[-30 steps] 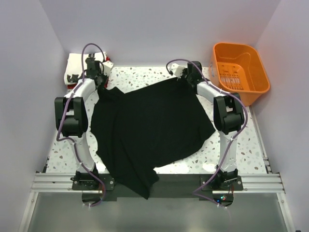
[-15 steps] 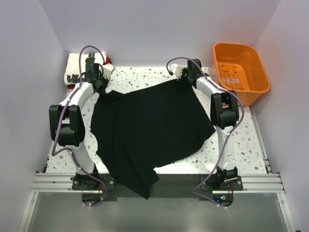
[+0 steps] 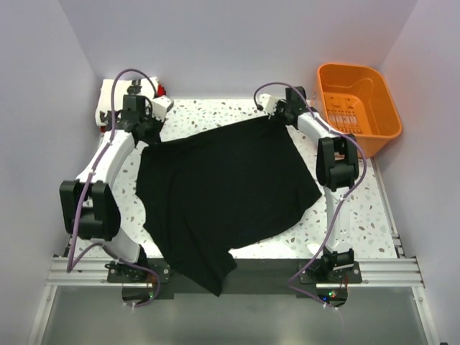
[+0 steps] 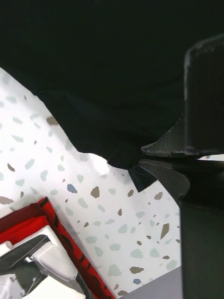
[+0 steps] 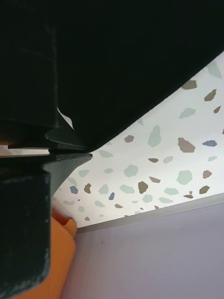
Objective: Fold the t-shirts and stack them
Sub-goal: Fold the tshirt
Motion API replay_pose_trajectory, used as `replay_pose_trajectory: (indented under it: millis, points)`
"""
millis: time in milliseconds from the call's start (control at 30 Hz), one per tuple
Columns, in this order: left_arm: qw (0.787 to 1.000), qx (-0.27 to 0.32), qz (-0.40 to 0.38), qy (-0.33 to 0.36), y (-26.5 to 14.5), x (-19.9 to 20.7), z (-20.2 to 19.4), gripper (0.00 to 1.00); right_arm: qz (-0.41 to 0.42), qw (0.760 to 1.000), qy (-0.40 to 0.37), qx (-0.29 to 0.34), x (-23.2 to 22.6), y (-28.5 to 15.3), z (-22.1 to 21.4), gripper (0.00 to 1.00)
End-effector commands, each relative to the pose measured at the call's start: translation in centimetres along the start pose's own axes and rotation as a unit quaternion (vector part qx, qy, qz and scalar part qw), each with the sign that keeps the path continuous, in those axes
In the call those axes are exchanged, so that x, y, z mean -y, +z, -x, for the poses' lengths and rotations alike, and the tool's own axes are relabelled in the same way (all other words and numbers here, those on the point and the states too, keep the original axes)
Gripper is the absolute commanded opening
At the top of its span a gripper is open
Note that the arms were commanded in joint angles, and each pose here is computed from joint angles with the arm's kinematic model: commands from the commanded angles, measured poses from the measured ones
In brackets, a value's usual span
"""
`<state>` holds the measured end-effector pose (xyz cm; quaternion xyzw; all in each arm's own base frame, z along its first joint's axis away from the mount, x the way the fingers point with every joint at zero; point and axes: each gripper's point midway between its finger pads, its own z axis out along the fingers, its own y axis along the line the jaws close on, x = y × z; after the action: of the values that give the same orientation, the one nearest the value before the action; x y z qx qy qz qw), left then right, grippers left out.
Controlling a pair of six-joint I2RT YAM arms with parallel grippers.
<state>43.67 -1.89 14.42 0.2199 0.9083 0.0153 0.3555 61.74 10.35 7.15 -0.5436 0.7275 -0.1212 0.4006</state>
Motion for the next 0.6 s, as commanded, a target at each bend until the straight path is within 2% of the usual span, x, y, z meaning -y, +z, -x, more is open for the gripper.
replay_pose_trajectory:
  millis: [0, 200, 333, 433, 567]
  points:
    - [0.998, 0.049, -0.033, 0.027, -5.7, 3.2, 2.0, 0.0, -0.038, 0.999, -0.014, 0.031, 4.4, -4.3, 1.5, 0.0]
    - [0.989, 0.036, -0.132, 0.056, -9.5, 9.6, 0.2, 0.0, -0.006, 0.999, -0.023, 0.04, 3.3, -6.2, 1.2, 0.0]
    - [0.971, 0.01, -0.216, 0.102, -11.2, 15.0, -2.4, 0.0, 0.021, 0.998, -0.032, 0.041, 2.2, -7.8, 0.3, 0.0]
    - [0.96, -0.014, -0.248, 0.134, -11.1, 18.0, -4.7, 0.0, 0.029, 0.998, -0.045, 0.035, 1.6, -8.6, -1.1, 0.0]
    - [0.956, -0.073, -0.256, 0.124, -9.2, 19.0, -8.0, 0.0, 0.052, 0.996, -0.068, 0.013, -0.2, -8.8, -3.8, 0.0]
